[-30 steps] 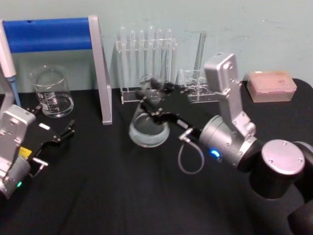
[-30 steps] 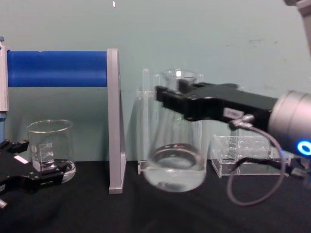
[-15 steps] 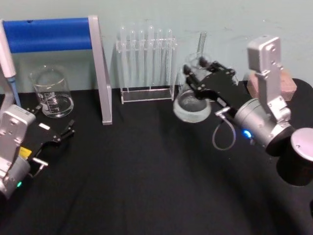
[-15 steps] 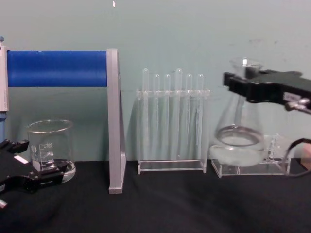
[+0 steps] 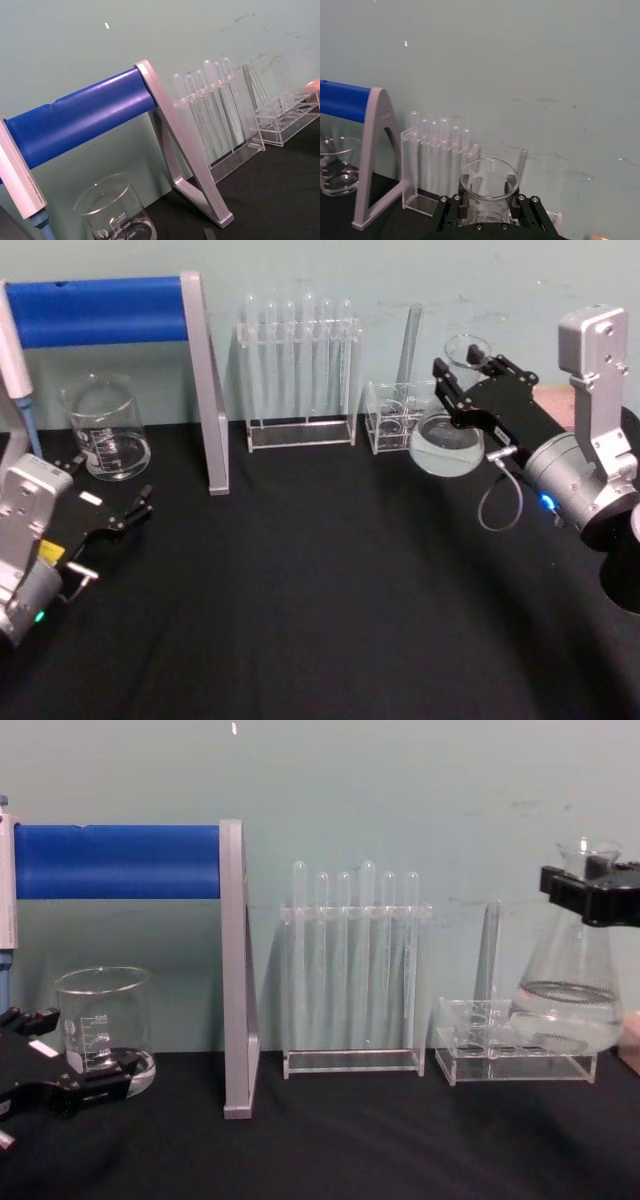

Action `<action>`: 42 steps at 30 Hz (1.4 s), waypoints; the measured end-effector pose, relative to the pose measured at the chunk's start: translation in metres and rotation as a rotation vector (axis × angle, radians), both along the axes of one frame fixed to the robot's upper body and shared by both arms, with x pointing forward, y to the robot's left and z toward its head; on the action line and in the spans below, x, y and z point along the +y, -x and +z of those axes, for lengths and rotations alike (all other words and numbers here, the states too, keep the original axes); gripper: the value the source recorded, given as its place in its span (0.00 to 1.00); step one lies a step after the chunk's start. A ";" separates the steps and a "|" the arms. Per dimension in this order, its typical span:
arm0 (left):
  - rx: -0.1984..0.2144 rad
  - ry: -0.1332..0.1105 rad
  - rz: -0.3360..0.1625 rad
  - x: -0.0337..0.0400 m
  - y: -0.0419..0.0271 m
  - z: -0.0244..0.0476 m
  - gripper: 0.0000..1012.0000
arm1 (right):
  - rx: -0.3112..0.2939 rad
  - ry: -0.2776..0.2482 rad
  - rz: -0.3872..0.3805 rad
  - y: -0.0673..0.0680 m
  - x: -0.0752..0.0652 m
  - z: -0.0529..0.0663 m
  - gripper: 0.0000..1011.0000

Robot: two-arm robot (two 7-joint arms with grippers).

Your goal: Grasp the erlenmeyer flask with one hand, shake it three times, then place it back.

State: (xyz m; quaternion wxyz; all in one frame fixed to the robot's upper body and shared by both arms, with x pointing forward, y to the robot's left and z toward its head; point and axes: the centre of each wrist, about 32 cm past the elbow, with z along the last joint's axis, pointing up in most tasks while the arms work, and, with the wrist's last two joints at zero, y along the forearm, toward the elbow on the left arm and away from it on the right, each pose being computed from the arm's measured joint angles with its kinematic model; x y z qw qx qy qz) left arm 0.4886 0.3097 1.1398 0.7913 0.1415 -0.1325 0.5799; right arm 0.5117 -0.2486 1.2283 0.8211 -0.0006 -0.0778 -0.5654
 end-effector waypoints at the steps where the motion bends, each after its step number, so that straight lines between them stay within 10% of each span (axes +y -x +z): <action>1: 0.000 0.000 0.000 0.0000 0.0000 0.0000 0.99 | 0.000 0.000 -0.004 0.000 -0.001 0.000 0.45; 15: 0.000 0.000 0.000 0.0000 0.0000 0.0000 0.99 | 0.012 -0.013 0.018 0.000 0.006 -0.003 0.45; 42: 0.000 0.000 0.000 0.0000 0.0000 0.0000 0.99 | 0.051 -0.014 0.458 0.027 0.083 -0.005 0.45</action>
